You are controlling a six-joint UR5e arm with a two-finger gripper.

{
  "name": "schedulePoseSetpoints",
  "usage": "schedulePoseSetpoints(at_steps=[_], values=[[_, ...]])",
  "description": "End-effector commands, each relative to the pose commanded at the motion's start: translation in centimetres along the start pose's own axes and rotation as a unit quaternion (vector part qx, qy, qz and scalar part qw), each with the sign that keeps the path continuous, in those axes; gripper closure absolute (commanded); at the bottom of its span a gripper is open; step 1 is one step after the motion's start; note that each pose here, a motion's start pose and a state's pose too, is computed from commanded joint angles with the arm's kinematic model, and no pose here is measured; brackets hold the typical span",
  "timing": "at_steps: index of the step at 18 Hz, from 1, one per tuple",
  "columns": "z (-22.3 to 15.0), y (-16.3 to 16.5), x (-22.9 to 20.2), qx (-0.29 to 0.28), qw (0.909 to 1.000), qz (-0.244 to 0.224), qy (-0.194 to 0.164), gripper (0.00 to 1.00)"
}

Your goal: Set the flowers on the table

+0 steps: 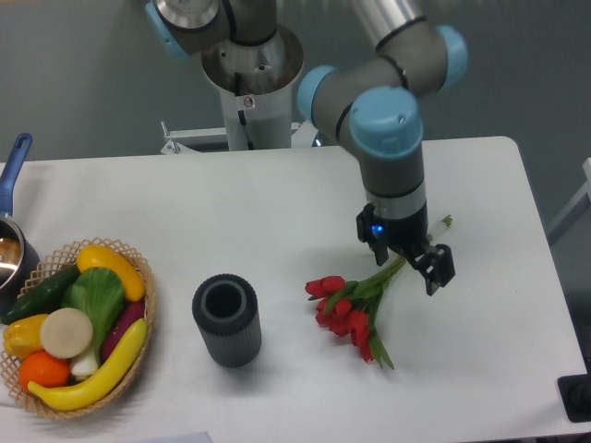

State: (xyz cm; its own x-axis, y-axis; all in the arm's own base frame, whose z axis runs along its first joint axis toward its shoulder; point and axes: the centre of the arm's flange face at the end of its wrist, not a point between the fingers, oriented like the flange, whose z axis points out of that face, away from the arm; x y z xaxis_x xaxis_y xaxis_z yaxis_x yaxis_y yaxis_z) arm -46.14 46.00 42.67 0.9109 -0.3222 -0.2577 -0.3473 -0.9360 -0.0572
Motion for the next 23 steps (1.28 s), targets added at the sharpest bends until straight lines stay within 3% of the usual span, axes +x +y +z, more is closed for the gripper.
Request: schedulePoseSetpoints(at_steps=[3, 5, 11, 15, 23], values=[[-2.6, 1.8, -1.2, -0.007, 0.9986, 0.032, 0.042, 0.00], [-4.3, 5.7, -1.6, 0.020, 0.9953, 0.064, 0.070, 0.00], [-8.3, 13.2, -1.7, 0.049, 0.9885, 0.123, 0.073, 0.00], [-9.6, 17.1, -0.9, 0.057, 0.9863, 0.134, 0.076, 0.00], [-9.2, 17.5, -0.3, 0.065, 0.9856, 0.133, 0.080, 0.00]])
